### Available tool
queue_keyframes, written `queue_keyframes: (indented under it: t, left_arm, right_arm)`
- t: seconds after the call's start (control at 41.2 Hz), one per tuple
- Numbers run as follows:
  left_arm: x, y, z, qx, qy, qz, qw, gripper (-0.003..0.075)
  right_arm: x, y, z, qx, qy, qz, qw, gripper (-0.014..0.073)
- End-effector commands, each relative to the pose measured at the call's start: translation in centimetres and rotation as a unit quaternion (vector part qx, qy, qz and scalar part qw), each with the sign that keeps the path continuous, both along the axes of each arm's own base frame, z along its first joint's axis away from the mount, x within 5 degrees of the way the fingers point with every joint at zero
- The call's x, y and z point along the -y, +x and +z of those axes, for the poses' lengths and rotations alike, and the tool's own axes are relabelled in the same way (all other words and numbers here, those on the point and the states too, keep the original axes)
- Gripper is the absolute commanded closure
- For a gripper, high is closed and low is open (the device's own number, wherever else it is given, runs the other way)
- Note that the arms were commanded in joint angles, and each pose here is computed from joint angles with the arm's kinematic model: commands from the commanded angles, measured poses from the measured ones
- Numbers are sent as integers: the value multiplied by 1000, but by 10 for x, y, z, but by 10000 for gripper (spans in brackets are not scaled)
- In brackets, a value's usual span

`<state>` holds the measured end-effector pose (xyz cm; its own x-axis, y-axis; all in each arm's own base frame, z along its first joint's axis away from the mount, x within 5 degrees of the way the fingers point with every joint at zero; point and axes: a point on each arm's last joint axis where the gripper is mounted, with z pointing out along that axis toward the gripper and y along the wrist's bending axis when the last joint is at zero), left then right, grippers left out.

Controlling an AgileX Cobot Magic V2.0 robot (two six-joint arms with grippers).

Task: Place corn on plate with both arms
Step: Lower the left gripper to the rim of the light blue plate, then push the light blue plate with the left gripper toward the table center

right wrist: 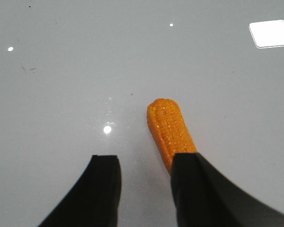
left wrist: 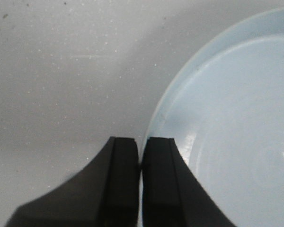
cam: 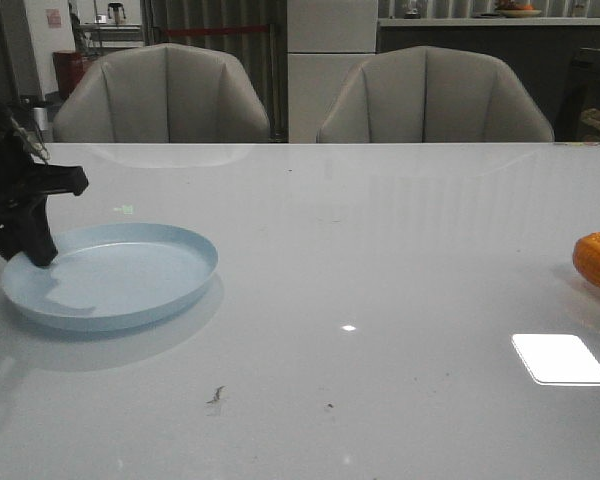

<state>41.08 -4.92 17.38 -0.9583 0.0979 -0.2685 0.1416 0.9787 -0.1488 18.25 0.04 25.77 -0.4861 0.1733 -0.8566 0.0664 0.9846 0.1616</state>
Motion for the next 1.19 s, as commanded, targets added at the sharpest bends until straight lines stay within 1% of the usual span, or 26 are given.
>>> queue_keyframes:
  t: [0.0,0.194,0.315,0.582,0.728,0.922,1.019,1.165]
  left_arm:
    - [6,5,40,44,-28,6,999,627]
    - [24,10,65,44,-94,10,995,627]
    - [42,8,72,44,-116,-4,992,627]
    - [99,-8,73,31,-124,-71,989,627]
    - [131,-21,73,34,-126,-109,985,626]
    - [162,-33,73,53,-111,-152,981,619]
    - [170,-37,72,57,-97,-170,979,570]
    - [176,-40,58,36,-75,-188,979,452]
  right_arm:
    - [2,5,18,52,-7,-7,999,207]
    - [2,5,18,52,-7,-7,999,207]
    - [2,5,17,52,-7,-7,999,207]
    - [2,5,17,52,-7,-7,999,207]
    - [2,5,17,51,-7,-7,999,207]
    - [2,5,17,50,-6,-7,999,207]
    - [2,5,17,48,-6,-6,999,207]
    - [2,5,16,43,-6,-5,999,207]
